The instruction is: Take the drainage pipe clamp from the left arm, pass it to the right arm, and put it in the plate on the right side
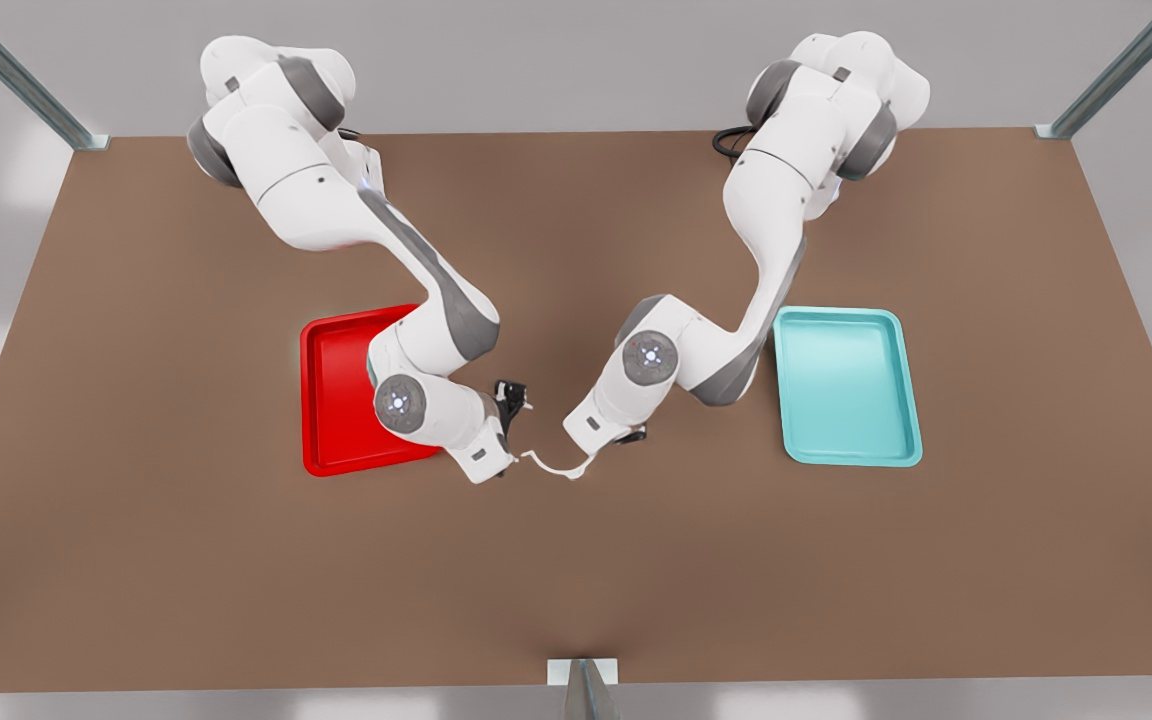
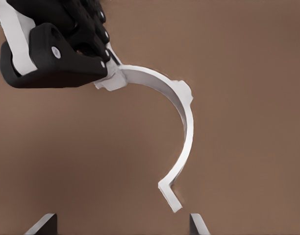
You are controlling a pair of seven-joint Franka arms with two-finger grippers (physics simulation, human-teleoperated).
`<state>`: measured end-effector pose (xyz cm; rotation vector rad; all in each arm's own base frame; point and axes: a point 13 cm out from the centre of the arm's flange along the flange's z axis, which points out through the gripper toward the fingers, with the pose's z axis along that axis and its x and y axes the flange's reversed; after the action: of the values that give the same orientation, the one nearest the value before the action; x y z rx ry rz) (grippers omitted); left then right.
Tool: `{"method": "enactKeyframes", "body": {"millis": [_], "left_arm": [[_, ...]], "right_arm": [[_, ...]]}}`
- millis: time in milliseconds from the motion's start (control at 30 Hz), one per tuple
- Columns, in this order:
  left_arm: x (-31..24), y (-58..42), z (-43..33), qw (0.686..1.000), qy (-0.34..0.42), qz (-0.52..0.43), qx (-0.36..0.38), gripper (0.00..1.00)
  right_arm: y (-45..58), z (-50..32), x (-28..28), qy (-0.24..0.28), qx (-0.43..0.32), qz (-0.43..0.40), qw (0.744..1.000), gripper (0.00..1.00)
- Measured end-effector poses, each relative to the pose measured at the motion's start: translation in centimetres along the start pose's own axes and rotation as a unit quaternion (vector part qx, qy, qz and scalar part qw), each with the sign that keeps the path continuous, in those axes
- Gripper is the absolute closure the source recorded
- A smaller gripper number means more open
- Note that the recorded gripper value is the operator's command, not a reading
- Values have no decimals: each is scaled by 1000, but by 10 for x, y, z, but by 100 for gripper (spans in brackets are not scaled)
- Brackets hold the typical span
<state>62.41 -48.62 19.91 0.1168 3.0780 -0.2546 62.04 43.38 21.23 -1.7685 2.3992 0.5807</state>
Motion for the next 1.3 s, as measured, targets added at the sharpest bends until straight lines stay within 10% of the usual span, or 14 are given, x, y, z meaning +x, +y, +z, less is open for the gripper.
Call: {"method": "enactKeyframes", "body": {"millis": [600, 633, 700, 800, 900, 1133, 1300], "left_arm": [[0, -3, -1, 997, -2, -81, -3, 79], [0, -3, -1, 996, -2, -84, -3, 79], [0, -2, -1, 996, -3, -89, -3, 79], [0, -2, -1, 995, -4, -96, -4, 79], [-1, -3, -2, 995, -4, -102, -1, 0], [-10, 8, -16, 994, -5, -112, 5, 0], [-82, 240, -153, 975, -12, -219, -29, 0]], "right_arm": [[-32, 54, -36, -55, 68, -79, 993, 0], [-33, 56, -37, -56, 70, -81, 993, 6], [-34, 57, -38, -57, 75, -88, 992, 69], [-34, 55, -40, -59, 79, -98, 990, 79], [-34, 52, -42, -59, 82, -109, 989, 79], [-58, 11, -17, -36, 117, -119, 985, 79], [-120, -56, 129, 37, 125, -61, 990, 79]]}}
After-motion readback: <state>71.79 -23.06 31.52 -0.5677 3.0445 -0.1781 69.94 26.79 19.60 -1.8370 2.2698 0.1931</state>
